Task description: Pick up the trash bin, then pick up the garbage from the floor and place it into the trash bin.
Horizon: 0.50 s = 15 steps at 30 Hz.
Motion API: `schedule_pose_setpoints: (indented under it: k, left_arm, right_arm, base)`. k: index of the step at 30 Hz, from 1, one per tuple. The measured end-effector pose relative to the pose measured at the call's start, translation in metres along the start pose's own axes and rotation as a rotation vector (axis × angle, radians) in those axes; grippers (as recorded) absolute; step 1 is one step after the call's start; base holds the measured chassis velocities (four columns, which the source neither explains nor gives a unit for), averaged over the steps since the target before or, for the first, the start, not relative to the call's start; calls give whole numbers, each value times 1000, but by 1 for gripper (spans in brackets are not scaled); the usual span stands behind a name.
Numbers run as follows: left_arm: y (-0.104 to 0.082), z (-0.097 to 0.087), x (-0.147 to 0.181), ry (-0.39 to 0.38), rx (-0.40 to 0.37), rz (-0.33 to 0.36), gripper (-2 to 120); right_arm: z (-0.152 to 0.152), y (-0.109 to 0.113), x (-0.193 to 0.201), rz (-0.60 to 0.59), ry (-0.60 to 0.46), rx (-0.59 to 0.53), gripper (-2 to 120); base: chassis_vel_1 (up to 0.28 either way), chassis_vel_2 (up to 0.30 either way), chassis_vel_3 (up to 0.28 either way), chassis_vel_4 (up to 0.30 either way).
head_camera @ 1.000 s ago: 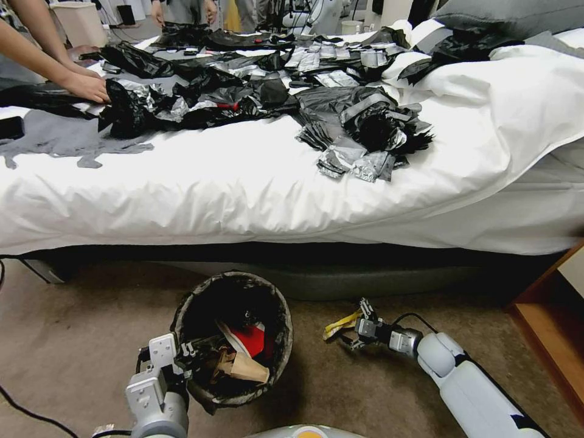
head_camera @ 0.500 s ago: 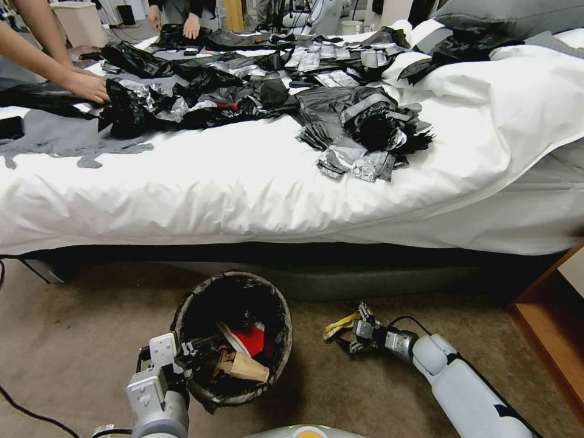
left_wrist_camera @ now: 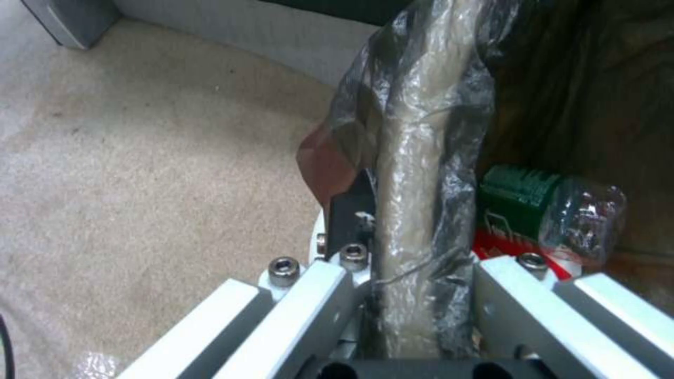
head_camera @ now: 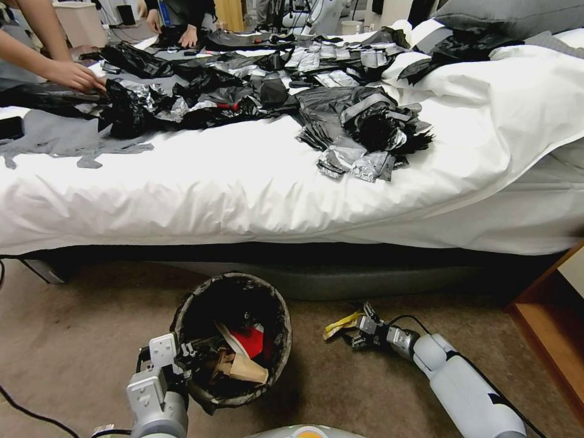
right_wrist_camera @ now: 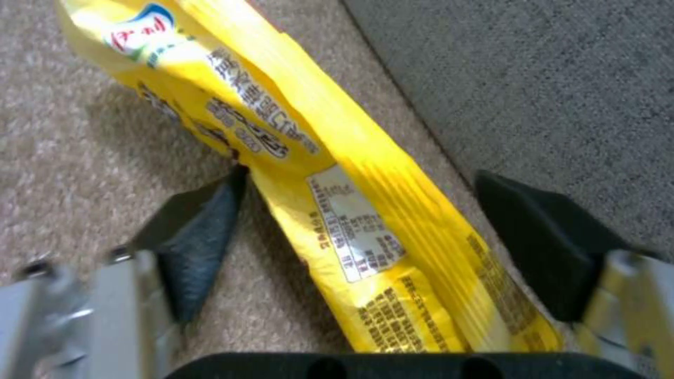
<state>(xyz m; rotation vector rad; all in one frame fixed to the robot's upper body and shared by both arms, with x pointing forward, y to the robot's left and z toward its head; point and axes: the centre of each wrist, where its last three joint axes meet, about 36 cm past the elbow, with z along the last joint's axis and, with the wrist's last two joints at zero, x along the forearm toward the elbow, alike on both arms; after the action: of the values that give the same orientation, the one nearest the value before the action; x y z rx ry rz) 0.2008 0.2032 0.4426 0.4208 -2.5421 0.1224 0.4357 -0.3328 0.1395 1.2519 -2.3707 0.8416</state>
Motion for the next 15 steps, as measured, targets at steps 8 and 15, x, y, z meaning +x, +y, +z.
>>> schedule_pose_setpoints:
  k: [8, 15]
  left_arm:
    - [-1, -1, 0, -2, 2, 2, 0]
    - [-1, -1, 0, -1, 3, 2, 0]
  right_arm:
    - [-2, 0, -1, 3, -11, -8, 48]
    - [-3, 1, -2, 3, -19, -13, 28]
  base:
    - [0, 0, 0, 0]
    - [0, 0, 0, 0]
